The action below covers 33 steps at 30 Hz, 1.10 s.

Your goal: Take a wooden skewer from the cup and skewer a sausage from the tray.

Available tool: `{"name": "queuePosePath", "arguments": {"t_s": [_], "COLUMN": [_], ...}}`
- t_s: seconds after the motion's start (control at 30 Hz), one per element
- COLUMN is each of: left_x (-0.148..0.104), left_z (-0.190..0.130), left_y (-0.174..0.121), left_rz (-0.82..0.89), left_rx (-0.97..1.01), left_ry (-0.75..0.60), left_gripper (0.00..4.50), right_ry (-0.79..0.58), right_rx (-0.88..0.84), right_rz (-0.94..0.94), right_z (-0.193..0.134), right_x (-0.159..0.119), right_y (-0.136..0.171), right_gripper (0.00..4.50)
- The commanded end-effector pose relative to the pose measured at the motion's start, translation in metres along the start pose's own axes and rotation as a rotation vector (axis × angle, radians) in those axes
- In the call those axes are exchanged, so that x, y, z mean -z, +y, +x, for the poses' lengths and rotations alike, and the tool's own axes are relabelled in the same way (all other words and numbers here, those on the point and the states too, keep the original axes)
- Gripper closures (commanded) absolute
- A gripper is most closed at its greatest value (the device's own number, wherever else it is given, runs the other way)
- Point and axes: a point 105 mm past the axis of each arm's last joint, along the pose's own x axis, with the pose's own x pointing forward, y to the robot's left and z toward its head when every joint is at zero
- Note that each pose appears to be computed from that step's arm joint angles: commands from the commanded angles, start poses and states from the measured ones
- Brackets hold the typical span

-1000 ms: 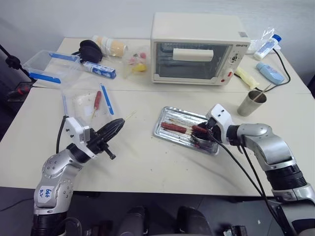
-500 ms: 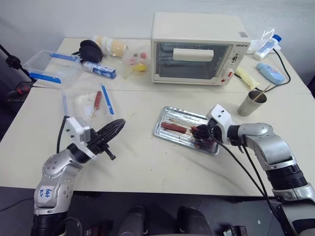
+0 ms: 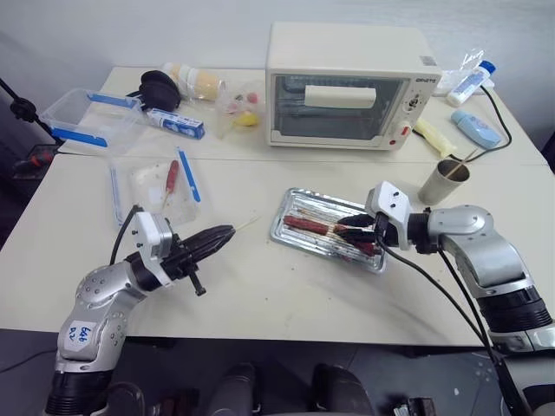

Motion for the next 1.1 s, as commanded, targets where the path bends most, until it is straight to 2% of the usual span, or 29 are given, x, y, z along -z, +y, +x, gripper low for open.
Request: {"name": "queuePosePath", "arguments": {"t_s": [0.03,0.27,0.6,1.1], "left_x": [-0.007,-0.007,-0.010,-0.012], "left_z": [0.002,0.003,0.006,0.010], "left_y": [-0.003,-0.003,-0.001,-0.001], "left_rz": [0.030,0.029,0.033,0.036], "left_rx": [0.014,0.013,0.002,0.005], "left_ry": [-0.014,-0.021,-0.032,-0.036], "left_gripper": [4.50,4.50,4.50,4.50], "right_ry": [0.020,0.084,0.044,0.077], "right_rx": [0.065,0.071,0.022,0.002], "right_rz": [0.011,0.076,0.147,0.163], "right_z": [-0.004,0.001,0.004,0.007], "right_x": [-0.001,0.013,0.004,0.014], "right_y": [-0.012,-0.014,-0.003,0.004], "right_gripper": [3.41,3.41,3.41,3.41]}}
